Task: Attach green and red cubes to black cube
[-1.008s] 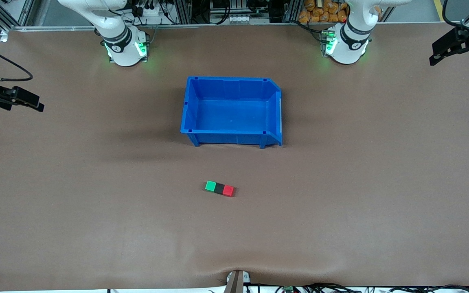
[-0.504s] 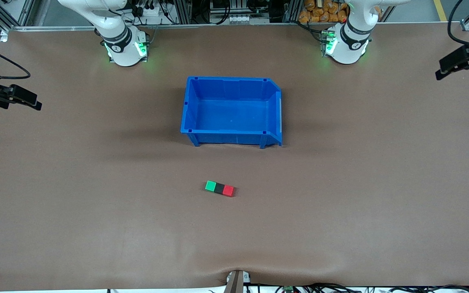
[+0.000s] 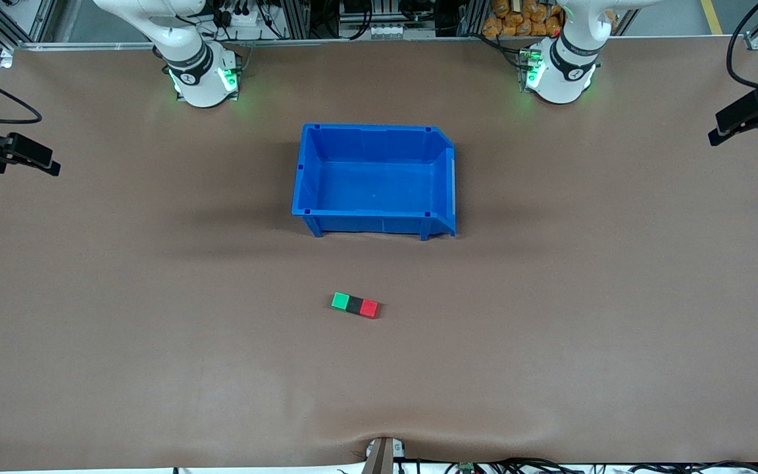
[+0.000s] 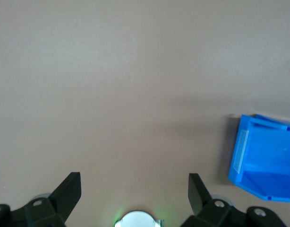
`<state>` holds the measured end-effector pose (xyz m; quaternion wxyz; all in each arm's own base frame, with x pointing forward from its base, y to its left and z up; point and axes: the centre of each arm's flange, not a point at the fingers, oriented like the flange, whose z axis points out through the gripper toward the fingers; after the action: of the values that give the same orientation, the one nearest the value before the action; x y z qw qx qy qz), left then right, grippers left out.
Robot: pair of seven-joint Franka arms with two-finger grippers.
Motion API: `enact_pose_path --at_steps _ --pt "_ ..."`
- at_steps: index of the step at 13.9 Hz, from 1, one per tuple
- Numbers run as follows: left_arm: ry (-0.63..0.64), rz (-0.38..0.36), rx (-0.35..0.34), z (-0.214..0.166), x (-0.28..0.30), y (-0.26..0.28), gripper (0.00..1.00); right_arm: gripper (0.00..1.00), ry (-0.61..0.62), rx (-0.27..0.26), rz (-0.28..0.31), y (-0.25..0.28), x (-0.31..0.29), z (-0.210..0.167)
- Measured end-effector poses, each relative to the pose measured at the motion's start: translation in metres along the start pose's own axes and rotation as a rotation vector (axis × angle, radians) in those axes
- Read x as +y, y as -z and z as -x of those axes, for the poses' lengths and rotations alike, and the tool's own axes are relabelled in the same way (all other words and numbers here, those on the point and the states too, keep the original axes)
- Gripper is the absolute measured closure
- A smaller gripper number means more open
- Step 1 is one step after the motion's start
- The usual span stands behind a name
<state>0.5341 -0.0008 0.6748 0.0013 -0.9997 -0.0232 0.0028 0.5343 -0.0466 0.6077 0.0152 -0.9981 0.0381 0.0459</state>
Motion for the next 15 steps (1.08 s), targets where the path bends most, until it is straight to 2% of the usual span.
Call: enact_pose_path --at_steps 3,15 --pt "-0.051 0.000 0.008 -0.0028 -0.0050 -0.0042 0.00 0.00 -0.002 0.000 0.001 0.0000 0.0011 0.0000" --pt "-0.043 0.001 0.003 -0.0030 -0.0050 -0.0065 0.00 0.00 -0.002 -0.001 0.001 -0.0002 0.0014 0.0001"
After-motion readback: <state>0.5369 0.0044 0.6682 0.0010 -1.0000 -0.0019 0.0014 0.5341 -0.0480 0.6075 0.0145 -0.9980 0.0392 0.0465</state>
